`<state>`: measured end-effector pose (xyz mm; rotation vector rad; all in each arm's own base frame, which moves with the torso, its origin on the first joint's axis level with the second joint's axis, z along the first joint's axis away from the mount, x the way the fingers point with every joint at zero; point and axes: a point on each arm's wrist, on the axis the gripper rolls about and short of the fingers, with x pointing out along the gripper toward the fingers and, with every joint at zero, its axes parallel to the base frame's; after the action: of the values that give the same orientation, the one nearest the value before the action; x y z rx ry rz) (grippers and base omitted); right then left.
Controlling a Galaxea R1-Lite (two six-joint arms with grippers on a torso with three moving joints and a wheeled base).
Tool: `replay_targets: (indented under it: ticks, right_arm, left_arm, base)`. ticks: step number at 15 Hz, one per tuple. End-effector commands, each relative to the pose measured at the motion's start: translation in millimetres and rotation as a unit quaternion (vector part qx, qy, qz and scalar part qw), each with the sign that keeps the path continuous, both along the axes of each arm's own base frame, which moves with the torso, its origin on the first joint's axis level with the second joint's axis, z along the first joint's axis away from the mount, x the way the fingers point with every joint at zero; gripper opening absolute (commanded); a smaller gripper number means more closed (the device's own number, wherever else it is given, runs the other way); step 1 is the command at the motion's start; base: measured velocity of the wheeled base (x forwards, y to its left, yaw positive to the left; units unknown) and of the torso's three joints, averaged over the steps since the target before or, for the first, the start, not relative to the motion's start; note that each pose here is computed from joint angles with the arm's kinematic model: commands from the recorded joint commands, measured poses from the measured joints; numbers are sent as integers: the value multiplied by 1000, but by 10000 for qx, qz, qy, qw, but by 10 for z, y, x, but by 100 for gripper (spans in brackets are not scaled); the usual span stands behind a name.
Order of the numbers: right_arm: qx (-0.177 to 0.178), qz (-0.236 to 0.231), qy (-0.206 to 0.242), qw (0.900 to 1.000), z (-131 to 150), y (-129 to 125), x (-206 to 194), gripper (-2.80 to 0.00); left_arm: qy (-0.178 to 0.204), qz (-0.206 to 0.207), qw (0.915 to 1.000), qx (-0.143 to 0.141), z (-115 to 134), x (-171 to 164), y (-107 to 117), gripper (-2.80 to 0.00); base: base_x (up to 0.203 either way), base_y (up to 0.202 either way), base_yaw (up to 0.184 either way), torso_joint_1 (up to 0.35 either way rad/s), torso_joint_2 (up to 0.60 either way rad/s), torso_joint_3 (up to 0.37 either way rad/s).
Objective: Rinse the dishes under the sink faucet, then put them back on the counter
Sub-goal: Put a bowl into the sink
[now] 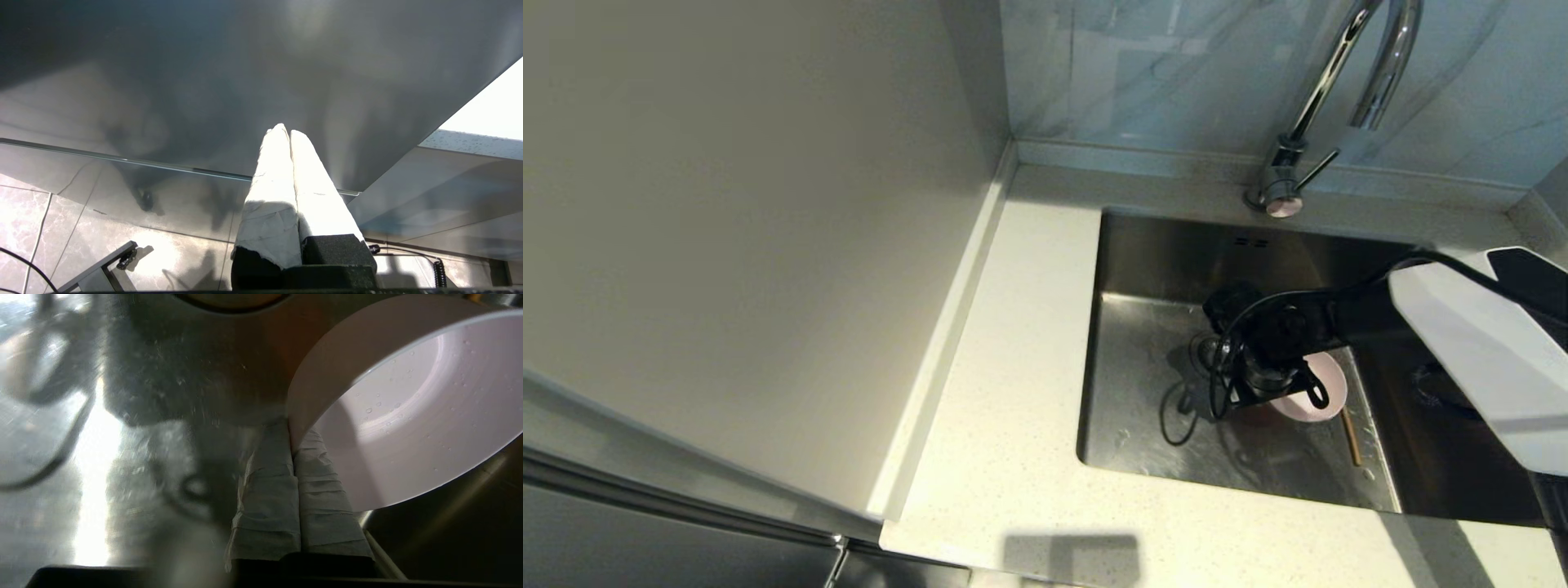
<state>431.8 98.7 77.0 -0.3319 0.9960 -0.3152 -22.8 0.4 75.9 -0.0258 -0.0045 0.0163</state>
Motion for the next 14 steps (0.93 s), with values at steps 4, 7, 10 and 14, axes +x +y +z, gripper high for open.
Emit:
replay_targets:
  ticks: [4, 7, 10, 14]
  right_arm:
    - [-82, -27, 212, 9997, -299, 1, 137, -280]
    - [-57, -84, 116, 9999, -242, -29, 162, 0]
    - [-54, -140, 69, 9999, -116, -100, 158, 0]
    - [76, -219, -281, 9993, 567, -214, -99, 0]
  left_arm:
    - [-17, 2, 10000, -2, 0, -2, 0, -280]
    - [-17, 2, 10000, -2, 0, -2, 0, -280]
    - [-17, 2, 10000, -2, 0, -2, 0, -280]
    - [-17, 2, 10000, -2, 0, -2, 0, -280]
  base:
    - [0, 0, 0, 0, 0, 0]
    - [0, 0, 0, 0, 0, 0]
    - [0, 0, 0, 0, 0, 0]
    - [0, 0, 0, 0, 0, 0]
